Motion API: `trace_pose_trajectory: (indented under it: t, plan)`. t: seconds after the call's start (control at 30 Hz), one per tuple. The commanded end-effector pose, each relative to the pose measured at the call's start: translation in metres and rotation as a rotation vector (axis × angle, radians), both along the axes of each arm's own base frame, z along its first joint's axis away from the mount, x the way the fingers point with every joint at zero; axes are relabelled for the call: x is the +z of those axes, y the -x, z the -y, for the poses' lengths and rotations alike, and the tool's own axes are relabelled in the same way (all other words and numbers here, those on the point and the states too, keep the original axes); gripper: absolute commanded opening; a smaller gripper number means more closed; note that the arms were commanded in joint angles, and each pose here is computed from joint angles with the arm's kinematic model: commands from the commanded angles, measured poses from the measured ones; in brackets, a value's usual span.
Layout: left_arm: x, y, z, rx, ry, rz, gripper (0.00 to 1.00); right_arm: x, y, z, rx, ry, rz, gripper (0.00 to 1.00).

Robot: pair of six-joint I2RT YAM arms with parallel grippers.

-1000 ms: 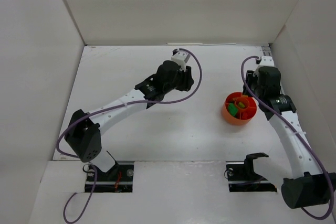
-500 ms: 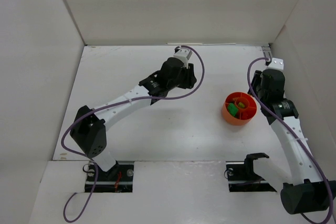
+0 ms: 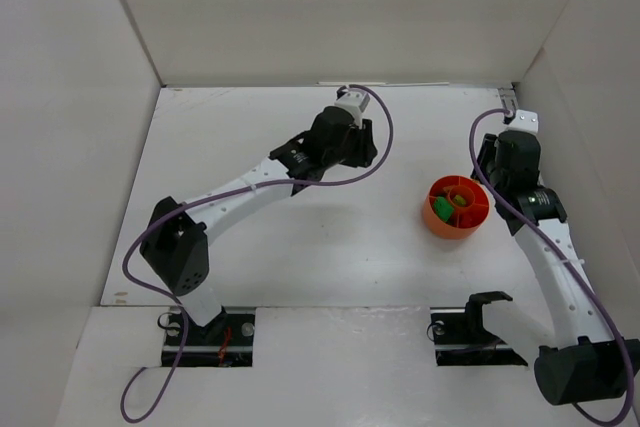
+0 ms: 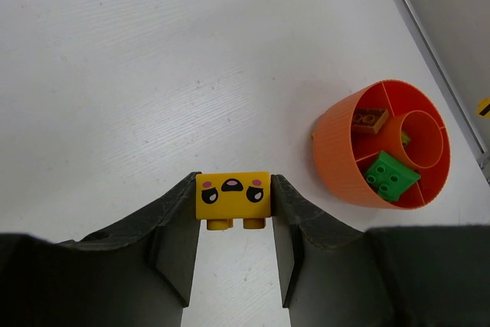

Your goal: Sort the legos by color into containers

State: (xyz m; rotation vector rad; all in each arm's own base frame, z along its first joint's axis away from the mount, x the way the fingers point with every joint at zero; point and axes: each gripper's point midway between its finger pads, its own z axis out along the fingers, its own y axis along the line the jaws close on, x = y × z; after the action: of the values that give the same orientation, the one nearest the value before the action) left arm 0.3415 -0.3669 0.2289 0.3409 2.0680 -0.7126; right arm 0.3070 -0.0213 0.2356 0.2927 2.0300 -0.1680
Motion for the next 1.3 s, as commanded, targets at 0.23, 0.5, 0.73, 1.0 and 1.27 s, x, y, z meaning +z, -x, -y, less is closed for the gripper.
trace_pose_trajectory:
  t: [0.23, 0.5, 0.73, 1.0, 1.27]
  plan:
    - [0.031, -0.009, 0.010, -0.016, 0.037, 0.055, 0.00, 0.006, -0.009, 0.006, -0.029, -0.001, 0.042, 0.06]
    - [0.033, -0.008, 0.010, -0.016, 0.036, 0.054, 0.00, -0.004, 0.000, 0.015, -0.072, 0.012, -0.017, 0.06]
    - [0.032, -0.009, 0.012, -0.028, 0.033, 0.057, 0.00, -0.017, 0.019, 0.021, -0.114, 0.005, -0.072, 0.07]
    - [0.033, -0.008, 0.014, -0.038, 0.029, 0.047, 0.00, -0.048, 0.024, 0.032, -0.157, 0.005, -0.187, 0.07]
    - [0.032, -0.013, 0.041, -0.134, -0.023, -0.027, 0.00, -0.050, 0.029, 0.025, -0.115, -0.009, -0.236, 0.07]
